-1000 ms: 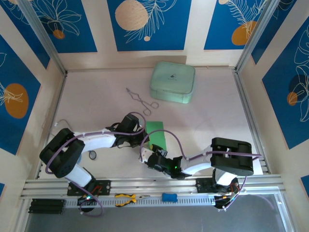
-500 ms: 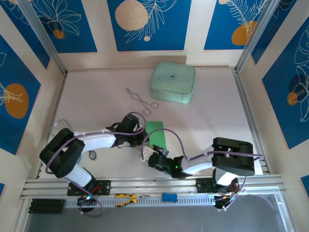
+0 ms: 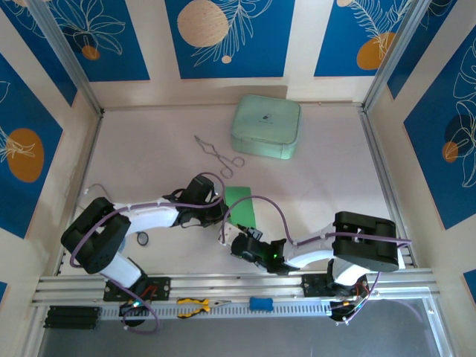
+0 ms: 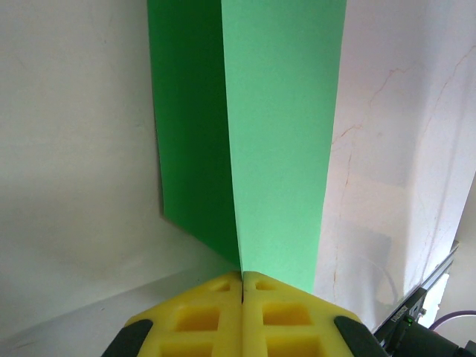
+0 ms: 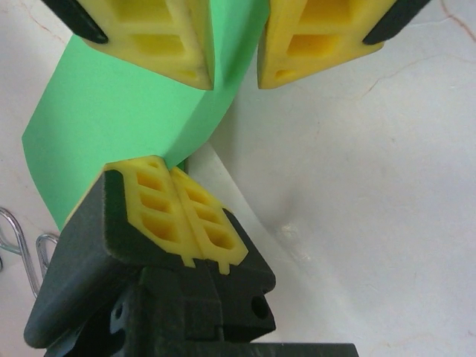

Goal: Fold a paper plane with a square sheet of paper (pick it up from the middle)

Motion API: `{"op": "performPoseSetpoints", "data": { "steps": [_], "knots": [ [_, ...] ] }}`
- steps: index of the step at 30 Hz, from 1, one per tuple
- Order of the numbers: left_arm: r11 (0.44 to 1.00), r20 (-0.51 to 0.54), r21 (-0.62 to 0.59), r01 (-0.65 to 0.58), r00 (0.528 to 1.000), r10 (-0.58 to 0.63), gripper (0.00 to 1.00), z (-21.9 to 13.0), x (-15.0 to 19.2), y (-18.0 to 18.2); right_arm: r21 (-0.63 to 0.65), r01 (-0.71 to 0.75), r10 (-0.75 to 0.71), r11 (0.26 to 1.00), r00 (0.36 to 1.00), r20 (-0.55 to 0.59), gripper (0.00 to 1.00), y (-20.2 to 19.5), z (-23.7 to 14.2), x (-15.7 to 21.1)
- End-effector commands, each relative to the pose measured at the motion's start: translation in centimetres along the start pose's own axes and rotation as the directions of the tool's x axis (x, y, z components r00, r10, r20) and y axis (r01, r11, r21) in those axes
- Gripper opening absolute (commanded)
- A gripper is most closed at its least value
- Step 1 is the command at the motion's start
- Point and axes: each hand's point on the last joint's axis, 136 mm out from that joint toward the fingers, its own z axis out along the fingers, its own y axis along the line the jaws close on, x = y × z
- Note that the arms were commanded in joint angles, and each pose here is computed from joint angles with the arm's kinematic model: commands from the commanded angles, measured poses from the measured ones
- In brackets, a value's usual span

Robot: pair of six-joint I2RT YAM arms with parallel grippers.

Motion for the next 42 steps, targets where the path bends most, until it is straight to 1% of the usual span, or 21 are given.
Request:
{"op": "performPoseSetpoints", "data": {
  "steps": [1,7,10,13,14,16,17,18,21,24,27,30,35,39,42],
  "knots": [
    [1.000,0.003,0.011,0.005,1.000,-0.005,0.01,-0.3,-0.4,-0.6,-0.005,-0.047,0.047,0.999,0.998,0.028,0.21,-0.3,-0.3,-0.5],
    [1.000,0.007,0.011,0.003,1.000,-0.003,0.00,-0.4,-0.4,-0.7,0.001,-0.062,0.062,0.998,0.998,0.024,0.14,-0.6,-0.3,-0.4],
    [1.000,0.009,0.005,-0.001,1.000,0.001,0.01,-0.5,-0.4,-0.6,0.001,-0.071,0.071,0.997,0.997,0.018,0.09,-0.7,-0.3,-0.3],
    [1.000,0.019,-0.007,-0.004,1.000,0.004,0.04,-0.8,-0.5,-0.4,-0.009,-0.095,0.095,0.995,0.995,0.016,0.06,-0.8,-0.4,-0.3],
    [1.000,0.023,-0.014,-0.008,1.000,0.009,0.08,-0.9,-0.6,-0.4,-0.011,-0.106,0.106,0.994,0.994,0.015,0.06,-0.9,-0.5,-0.3],
    [0.999,0.042,-0.038,-0.021,0.999,0.022,0.19,-1.4,-0.8,-0.1,-0.022,-0.124,0.125,0.992,0.992,0.014,0.04,-1.1,-0.7,-0.2],
    [0.998,0.055,-0.050,-0.027,0.998,0.030,0.27,-1.9,-1.0,0.0,-0.041,-0.145,0.145,0.989,0.989,0.016,0.04,-1.1,-0.8,-0.2],
    [0.997,0.069,-0.067,-0.034,0.997,0.039,0.34,-2.3,-1.2,0.2,-0.081,-0.168,0.169,0.982,0.985,0.014,0.03,-0.8,-0.9,-0.3],
    [0.991,0.104,-0.116,-0.060,0.992,0.073,0.49,-3.9,-1.8,0.5,-0.224,-0.280,0.281,0.934,0.959,-0.028,0.03,-0.2,-1.4,-0.1],
    [0.985,0.141,-0.154,-0.084,0.984,0.106,0.56,-5.4,-2.4,0.6,-0.343,-0.353,0.355,0.871,0.933,-0.058,0.04,0.1,-2.0,-0.4],
    [0.984,0.156,-0.147,-0.103,0.980,0.126,0.56,-6.1,-3.0,0.2,-0.429,-0.398,0.400,0.811,0.912,-0.090,0.04,0.4,-2.6,-0.6],
    [0.984,0.147,-0.119,-0.129,0.978,0.146,0.51,-6.3,-3.5,-0.6,-0.488,-0.448,0.445,0.749,0.886,-0.130,0.03,0.6,-2.9,-0.6],
    [0.981,0.132,-0.053,-0.187,0.972,0.192,0.39,-6.0,-4.9,-3.2,-0.521,-0.481,0.465,0.705,0.868,-0.173,0.03,1.1,-3.1,-0.6],
    [0.968,0.073,0.013,-0.251,0.966,0.249,0.31,-4.7,-5.5,-5.7,-0.548,-0.483,0.469,0.683,0.865,-0.179,0.03,1.8,-3.0,-1.2],
    [0.963,0.017,0.034,-0.269,0.963,0.268,0.25,-3.2,-5.7,-6.4,-0.565,-0.487,0.467,0.666,0.863,-0.194,0.03,2.5,-2.6,-1.5]
  ]
}}
